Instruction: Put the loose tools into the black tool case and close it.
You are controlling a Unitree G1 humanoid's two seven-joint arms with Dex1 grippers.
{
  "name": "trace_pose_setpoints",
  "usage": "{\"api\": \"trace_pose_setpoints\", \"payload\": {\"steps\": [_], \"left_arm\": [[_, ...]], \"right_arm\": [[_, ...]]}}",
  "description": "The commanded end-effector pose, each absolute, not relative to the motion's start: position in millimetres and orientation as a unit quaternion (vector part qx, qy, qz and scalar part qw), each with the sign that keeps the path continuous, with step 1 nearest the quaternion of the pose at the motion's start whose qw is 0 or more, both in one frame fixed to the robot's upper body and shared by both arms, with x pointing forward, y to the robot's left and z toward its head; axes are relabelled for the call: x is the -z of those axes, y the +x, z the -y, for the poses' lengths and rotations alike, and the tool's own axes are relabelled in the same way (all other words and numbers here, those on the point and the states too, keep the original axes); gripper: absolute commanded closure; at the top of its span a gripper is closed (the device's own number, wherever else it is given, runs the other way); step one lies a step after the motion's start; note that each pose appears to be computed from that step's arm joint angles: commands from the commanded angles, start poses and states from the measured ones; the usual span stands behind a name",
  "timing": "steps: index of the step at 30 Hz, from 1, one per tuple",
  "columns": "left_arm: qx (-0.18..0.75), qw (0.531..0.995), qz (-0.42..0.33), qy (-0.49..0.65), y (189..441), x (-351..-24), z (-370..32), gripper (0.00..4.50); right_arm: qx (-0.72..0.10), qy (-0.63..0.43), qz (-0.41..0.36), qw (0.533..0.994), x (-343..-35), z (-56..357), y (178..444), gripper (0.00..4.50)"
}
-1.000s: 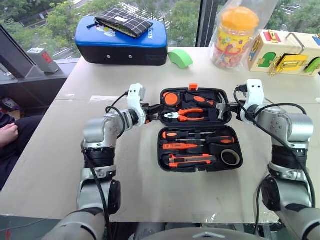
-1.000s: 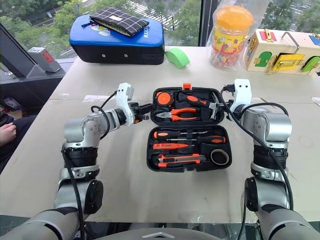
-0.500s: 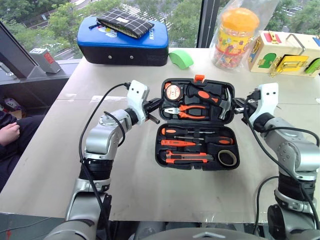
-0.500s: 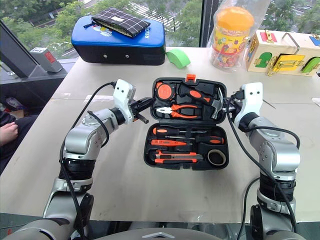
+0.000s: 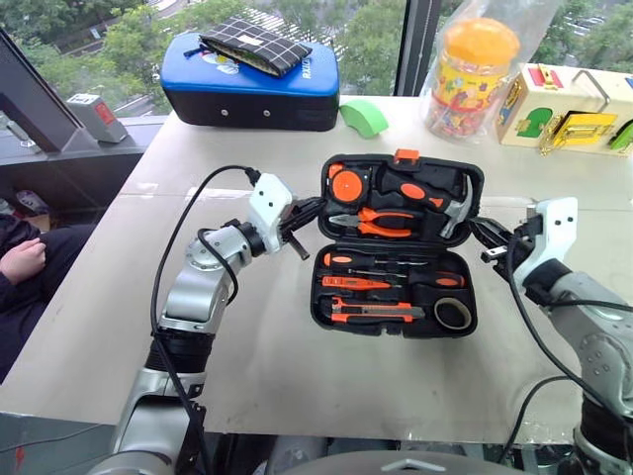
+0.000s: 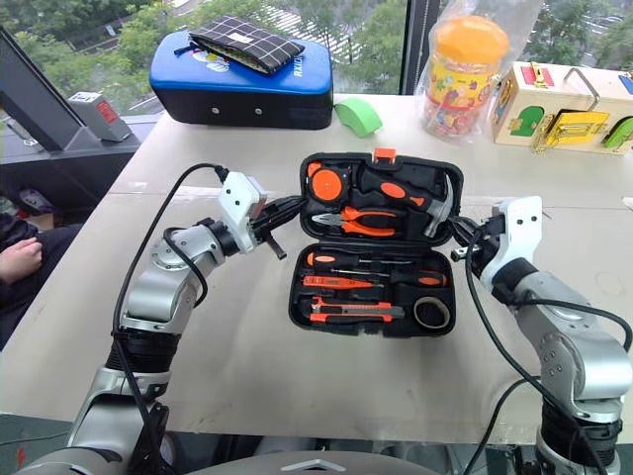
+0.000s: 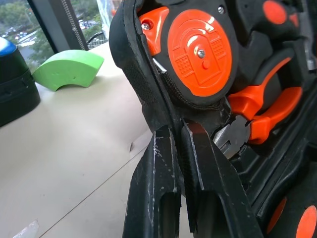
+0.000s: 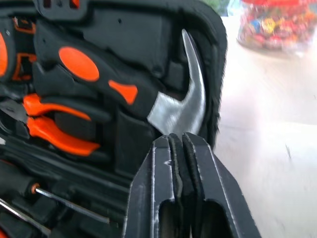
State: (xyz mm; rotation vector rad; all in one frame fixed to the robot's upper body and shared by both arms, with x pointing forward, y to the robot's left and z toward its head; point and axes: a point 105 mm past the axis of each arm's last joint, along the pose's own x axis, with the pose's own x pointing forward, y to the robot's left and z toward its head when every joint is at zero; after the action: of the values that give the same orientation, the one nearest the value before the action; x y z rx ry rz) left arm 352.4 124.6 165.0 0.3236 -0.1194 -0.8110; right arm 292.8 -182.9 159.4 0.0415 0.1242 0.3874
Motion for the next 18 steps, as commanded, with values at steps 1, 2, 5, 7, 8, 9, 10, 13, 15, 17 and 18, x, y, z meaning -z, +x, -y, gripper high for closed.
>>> {"api": "trace_pose_setpoints", "payload": {"steps": [1, 2, 5, 7, 8, 9, 10, 13, 15, 17, 18], "left_arm": [[0.397, 0.891, 0.125, 0.180, 349, -197, -121, 4.50], [0.397, 0.891, 0.125, 0.181, 348, -197, -121, 4.50], [0.397, 0.891, 0.126, 0.182, 348, -196, -122, 4.50], [0.396, 0.891, 0.127, 0.184, 348, -196, -121, 4.50], [0.396, 0.891, 0.127, 0.184, 348, -196, -120, 4.50], [0.396, 0.890, 0.127, 0.184, 347, -195, -120, 4.50], [0.396, 0.890, 0.128, 0.185, 347, -195, -119, 4.50], [0.396, 0.889, 0.131, 0.187, 347, -195, -118, 4.50], [0.397, 0.889, 0.132, 0.188, 346, -196, -117, 4.50], [0.398, 0.888, 0.133, 0.189, 346, -196, -117, 4.50], [0.399, 0.887, 0.134, 0.191, 346, -196, -117, 4.50]], "right_arm": [[-0.196, -0.013, -0.063, 0.978, -172, 186, 292, 2.60], [-0.191, -0.024, -0.066, 0.979, -174, 187, 295, 2.14], [-0.161, -0.047, -0.079, 0.983, -178, 197, 312, 1.61], [-0.158, -0.048, -0.086, 0.983, -180, 198, 321, 1.61], [-0.158, -0.049, -0.088, 0.982, -180, 198, 323, 1.61], [-0.159, -0.049, -0.091, 0.982, -180, 197, 325, 1.61], [-0.161, -0.041, -0.099, 0.981, -179, 196, 327, 1.61], [-0.165, -0.022, -0.137, 0.977, -169, 191, 334, 1.61], [-0.171, -0.016, -0.144, 0.975, -167, 189, 336, 2.13], [-0.188, -0.004, -0.138, 0.973, -171, 184, 337, 2.96], [-0.193, -0.001, -0.135, 0.972, -172, 183, 337, 3.45]]}}
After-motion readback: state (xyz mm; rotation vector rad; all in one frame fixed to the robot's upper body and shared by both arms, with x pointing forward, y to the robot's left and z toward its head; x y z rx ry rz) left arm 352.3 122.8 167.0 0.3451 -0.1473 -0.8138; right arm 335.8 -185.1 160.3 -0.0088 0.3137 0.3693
